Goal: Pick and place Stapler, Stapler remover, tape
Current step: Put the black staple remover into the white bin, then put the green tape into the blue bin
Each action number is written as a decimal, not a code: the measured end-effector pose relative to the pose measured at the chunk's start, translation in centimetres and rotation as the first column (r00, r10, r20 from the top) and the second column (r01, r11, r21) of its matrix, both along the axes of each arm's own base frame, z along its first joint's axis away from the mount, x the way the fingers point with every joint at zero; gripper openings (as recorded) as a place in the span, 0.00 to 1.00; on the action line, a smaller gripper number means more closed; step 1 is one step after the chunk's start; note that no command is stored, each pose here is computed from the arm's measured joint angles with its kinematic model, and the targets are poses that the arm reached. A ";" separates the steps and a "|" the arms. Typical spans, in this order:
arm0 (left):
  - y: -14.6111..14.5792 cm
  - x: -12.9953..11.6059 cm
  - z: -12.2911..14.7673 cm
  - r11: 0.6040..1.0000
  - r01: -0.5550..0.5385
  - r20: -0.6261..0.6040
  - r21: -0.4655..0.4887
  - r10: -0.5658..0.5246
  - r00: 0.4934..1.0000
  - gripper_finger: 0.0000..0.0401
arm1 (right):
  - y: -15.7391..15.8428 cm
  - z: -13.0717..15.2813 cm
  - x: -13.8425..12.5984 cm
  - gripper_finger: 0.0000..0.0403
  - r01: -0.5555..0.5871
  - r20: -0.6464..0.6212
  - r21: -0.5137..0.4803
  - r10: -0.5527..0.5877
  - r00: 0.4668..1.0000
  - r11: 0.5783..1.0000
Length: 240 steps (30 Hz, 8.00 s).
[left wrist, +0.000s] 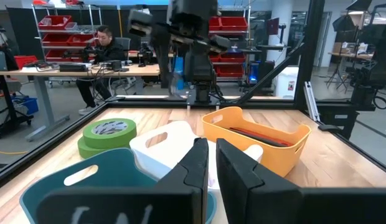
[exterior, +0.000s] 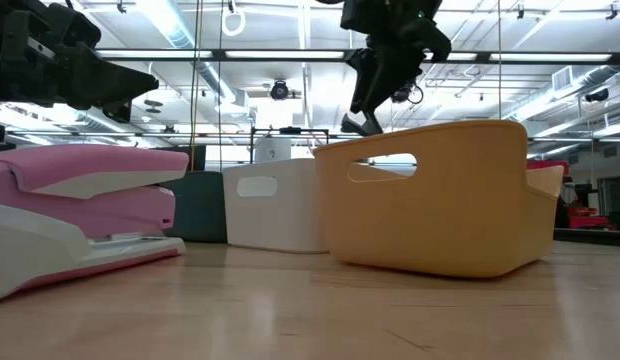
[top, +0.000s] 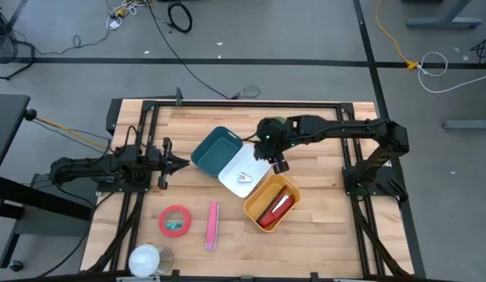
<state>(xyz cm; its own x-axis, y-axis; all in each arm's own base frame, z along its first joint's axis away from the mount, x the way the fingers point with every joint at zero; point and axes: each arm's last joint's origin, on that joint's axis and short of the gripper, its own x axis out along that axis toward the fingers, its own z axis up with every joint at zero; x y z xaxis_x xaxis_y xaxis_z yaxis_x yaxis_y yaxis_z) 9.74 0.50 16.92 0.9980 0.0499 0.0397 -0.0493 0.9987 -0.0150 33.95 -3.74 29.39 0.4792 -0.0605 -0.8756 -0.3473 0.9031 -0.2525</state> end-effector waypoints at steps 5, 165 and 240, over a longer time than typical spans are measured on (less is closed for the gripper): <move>0.0 0.0 0.0 1.000 0.000 0.000 0.000 0.000 1.000 0.09 | 1.0 -1.9 1.2 0.43 -0.033 -0.050 0.005 0.033 0.998 0.999; 0.0 0.0 0.0 1.000 0.000 -0.001 0.000 0.000 1.000 0.09 | -12.1 -11.4 -5.4 0.68 0.239 -0.192 0.022 -0.230 0.954 0.971; 0.0 0.0 0.0 1.000 0.000 0.000 0.000 0.000 1.000 0.09 | -11.3 -6.9 -3.6 0.25 0.261 -0.166 0.031 -0.253 0.953 0.965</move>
<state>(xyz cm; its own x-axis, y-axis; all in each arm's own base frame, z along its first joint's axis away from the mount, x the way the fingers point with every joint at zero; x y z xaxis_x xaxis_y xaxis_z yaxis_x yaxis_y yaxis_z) 9.74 0.49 16.92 0.9980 0.0497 0.0393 -0.0492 0.9987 -0.0146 30.35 -15.01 22.46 0.3077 -0.1158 -0.9444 -0.1337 0.9775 -0.1635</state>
